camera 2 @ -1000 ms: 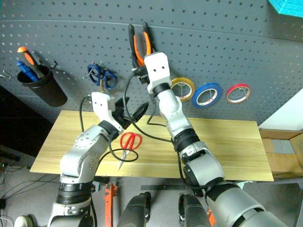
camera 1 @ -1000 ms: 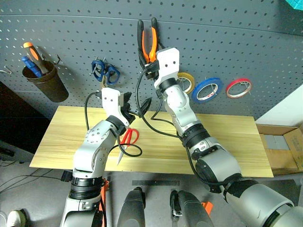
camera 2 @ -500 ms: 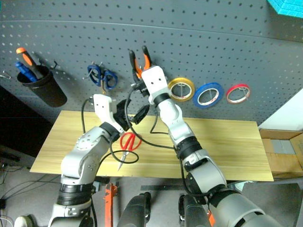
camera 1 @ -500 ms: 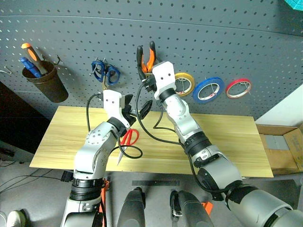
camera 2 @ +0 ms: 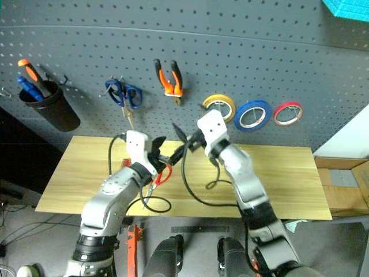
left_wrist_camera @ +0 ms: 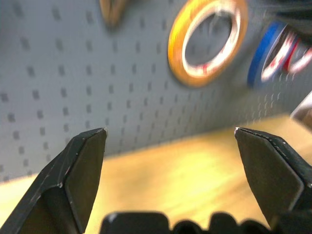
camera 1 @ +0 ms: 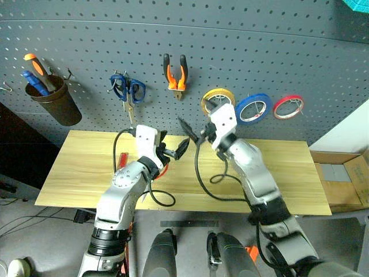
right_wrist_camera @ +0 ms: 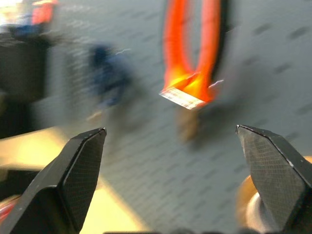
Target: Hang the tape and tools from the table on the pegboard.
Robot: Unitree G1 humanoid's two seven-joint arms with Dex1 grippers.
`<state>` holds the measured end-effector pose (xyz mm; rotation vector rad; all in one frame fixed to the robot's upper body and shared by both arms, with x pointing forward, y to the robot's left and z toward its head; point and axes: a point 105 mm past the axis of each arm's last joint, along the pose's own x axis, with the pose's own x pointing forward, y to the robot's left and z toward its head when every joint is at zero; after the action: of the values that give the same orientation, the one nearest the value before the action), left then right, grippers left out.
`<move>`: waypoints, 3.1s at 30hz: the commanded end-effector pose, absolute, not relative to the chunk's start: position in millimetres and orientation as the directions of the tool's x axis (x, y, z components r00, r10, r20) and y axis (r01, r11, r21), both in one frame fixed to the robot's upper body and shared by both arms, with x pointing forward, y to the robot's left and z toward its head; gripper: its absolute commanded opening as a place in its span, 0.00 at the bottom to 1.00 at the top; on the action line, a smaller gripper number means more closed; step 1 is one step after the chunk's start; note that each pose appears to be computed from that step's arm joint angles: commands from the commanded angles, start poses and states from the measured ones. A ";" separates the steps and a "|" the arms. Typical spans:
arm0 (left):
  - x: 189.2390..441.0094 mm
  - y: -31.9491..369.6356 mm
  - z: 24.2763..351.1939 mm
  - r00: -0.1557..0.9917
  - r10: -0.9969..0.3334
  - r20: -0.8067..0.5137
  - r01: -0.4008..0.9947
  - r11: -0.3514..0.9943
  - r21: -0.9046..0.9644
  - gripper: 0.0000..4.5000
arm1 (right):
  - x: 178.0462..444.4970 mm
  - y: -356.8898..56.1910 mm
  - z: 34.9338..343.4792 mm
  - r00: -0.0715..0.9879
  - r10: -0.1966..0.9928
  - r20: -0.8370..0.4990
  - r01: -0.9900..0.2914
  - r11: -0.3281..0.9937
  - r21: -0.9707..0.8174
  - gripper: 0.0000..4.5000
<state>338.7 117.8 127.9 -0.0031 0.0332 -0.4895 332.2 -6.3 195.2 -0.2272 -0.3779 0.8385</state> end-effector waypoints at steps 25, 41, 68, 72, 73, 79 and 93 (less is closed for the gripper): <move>327.0 204.5 30.4 0.877 -0.011 -0.480 0.143 0.961 0.238 1.00 | 250.1 -45.4 121.5 0.342 0.934 -0.105 -0.894 0.289 -0.343 0.99; 311.4 209.5 7.1 0.789 -0.050 -0.612 0.202 0.963 0.181 1.00 | 264.6 -51.4 117.9 0.367 0.920 -0.135 -0.883 0.299 -0.362 0.99; 323.3 193.0 38.0 0.890 -0.120 -0.441 0.186 0.976 0.110 0.05 | 260.5 -50.8 143.8 0.354 0.935 0.016 -0.874 0.336 -0.351 1.00; 318.3 190.5 52.4 0.936 -0.100 -0.337 0.154 0.978 0.139 0.05 | 259.1 -55.5 158.5 0.400 0.907 0.129 -0.840 0.419 -0.343 1.00; 315.6 191.4 55.3 0.947 -0.083 -0.311 0.134 0.981 0.144 0.05 | 255.7 -55.9 161.5 0.386 0.910 0.151 -0.849 0.414 -0.327 1.00; 290.1 198.1 97.8 1.000 0.004 -0.003 -0.004 0.990 0.141 0.05 | 240.8 -62.7 177.4 0.345 0.891 0.295 -0.878 0.417 -0.233 1.00; 271.4 209.2 169.0 0.918 0.059 0.393 -0.091 0.994 0.064 0.05 | 244.8 -68.1 220.0 0.358 0.791 0.496 -0.839 0.505 -0.201 1.00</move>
<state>274.4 210.5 152.3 0.0853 -0.3274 0.0775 252.4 -67.7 202.5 0.0995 -0.4983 1.0489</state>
